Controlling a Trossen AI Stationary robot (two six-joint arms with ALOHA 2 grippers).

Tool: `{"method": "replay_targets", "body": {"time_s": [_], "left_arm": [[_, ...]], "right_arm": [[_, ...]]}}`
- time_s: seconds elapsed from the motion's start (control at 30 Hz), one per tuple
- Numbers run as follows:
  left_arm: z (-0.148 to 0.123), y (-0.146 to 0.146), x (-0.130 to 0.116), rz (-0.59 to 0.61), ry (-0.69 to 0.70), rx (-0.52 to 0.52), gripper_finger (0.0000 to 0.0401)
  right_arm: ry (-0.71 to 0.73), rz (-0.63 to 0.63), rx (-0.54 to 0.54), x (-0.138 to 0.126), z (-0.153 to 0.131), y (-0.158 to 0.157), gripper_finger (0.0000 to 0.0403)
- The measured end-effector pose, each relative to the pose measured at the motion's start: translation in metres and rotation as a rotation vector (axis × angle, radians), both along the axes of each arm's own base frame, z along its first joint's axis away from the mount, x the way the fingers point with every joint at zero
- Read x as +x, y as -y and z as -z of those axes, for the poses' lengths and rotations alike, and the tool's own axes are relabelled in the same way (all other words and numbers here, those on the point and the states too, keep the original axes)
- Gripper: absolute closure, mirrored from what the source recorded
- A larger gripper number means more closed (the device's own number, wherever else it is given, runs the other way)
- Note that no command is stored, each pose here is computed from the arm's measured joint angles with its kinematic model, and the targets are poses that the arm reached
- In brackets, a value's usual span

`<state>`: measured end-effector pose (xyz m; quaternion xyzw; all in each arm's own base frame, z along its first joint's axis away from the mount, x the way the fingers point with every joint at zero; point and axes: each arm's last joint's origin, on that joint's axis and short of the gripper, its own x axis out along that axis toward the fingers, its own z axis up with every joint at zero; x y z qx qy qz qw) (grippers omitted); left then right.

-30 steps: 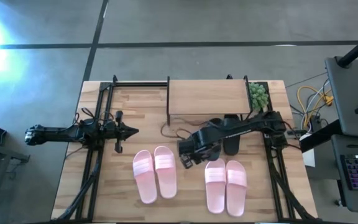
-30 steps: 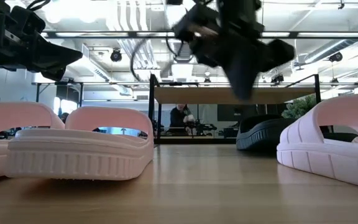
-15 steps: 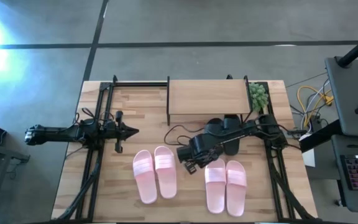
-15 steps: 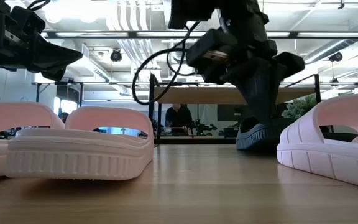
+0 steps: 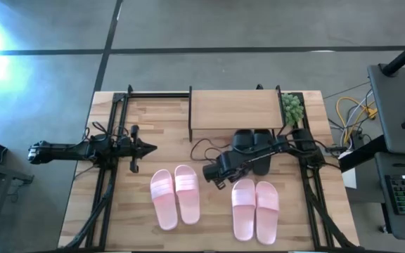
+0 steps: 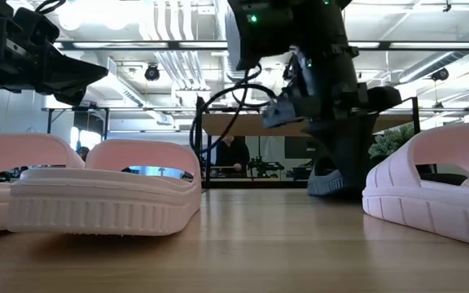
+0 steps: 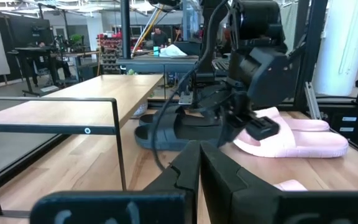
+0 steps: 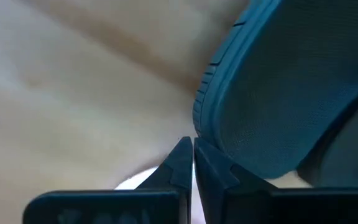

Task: Pick and place slides into the shelf
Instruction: Put the black slipper under the shelf, then put the pink slipper under the shelf

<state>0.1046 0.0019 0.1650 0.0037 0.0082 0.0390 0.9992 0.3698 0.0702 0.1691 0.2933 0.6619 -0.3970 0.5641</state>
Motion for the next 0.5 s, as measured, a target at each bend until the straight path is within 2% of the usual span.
{"method": "replay_targets", "body": {"time_s": [0.2, 0.5], "left_arm": [[0.0001, 0.0, 0.0001, 0.0, -0.001, 0.0, 0.0401], [0.0, 0.0, 0.0, 0.0, 0.0, 0.0, 0.0401]], "right_arm": [[-0.068, 0.01, -0.079, -0.0066, -0.002, 0.0069, 0.0394], [-0.092, -0.003, 0.106, -0.0071, -0.0019, -0.0013, 0.0394]]}}
